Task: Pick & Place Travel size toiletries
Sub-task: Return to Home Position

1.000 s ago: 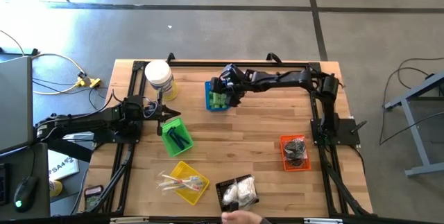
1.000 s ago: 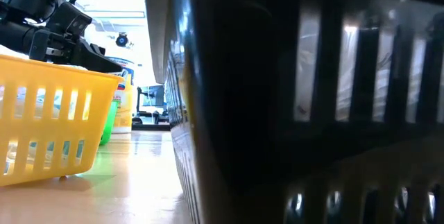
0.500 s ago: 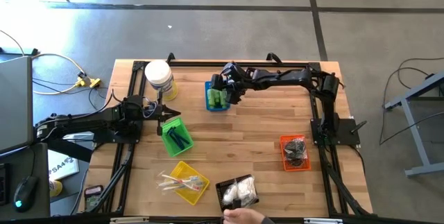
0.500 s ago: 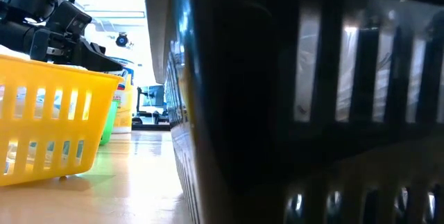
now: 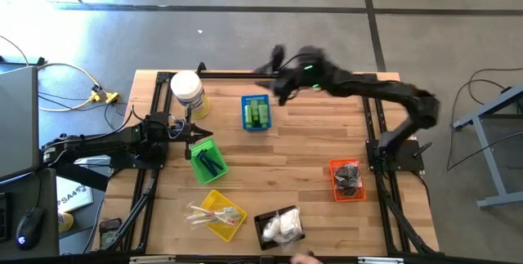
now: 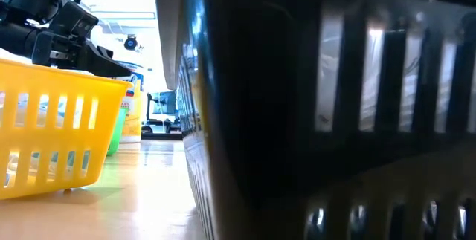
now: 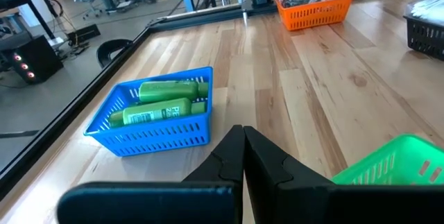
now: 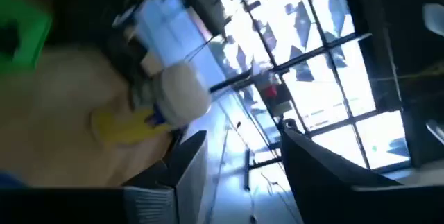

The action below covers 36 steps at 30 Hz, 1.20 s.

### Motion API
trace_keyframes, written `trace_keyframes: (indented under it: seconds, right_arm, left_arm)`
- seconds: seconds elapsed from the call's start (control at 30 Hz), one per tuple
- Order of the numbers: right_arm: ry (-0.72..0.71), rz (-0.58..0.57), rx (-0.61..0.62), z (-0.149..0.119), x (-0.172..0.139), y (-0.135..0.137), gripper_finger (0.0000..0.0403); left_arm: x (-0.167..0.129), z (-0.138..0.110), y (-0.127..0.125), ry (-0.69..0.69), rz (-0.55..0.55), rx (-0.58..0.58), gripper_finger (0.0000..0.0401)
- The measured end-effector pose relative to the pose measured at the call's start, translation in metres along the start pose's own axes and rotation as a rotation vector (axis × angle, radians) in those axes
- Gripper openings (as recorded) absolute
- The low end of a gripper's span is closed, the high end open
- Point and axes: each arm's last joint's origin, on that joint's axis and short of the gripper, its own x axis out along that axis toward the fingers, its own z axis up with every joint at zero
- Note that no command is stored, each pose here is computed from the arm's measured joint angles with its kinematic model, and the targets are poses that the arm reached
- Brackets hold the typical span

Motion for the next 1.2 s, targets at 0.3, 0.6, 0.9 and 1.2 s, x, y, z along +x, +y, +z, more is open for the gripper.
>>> trace_keyframes:
  seconds: [0.3,0.6,0.9,1.2]
  right_arm:
    - [-0.341,0.04,0.778,0.041,-0.131,-0.068,0.0121]
    - [-0.205,0.021,1.039,0.066,-0.226,-0.058,0.0046]
    - [-0.252,-0.026,1.032,0.061,-0.274,0.01,0.0004]
    - [-0.284,-0.064,1.165,0.032,-0.282,0.084,0.0003]
  left_arm:
    - [0.0,0.0,0.0,-0.001,0.0,-0.012,0.0]
    - [0.0,0.002,0.0,-0.019,0.004,-0.009,0.0]
    - [0.0,0.003,0.001,-0.033,0.008,-0.004,0.0]
    - [0.0,0.006,0.001,-0.062,0.015,0.001,0.0]
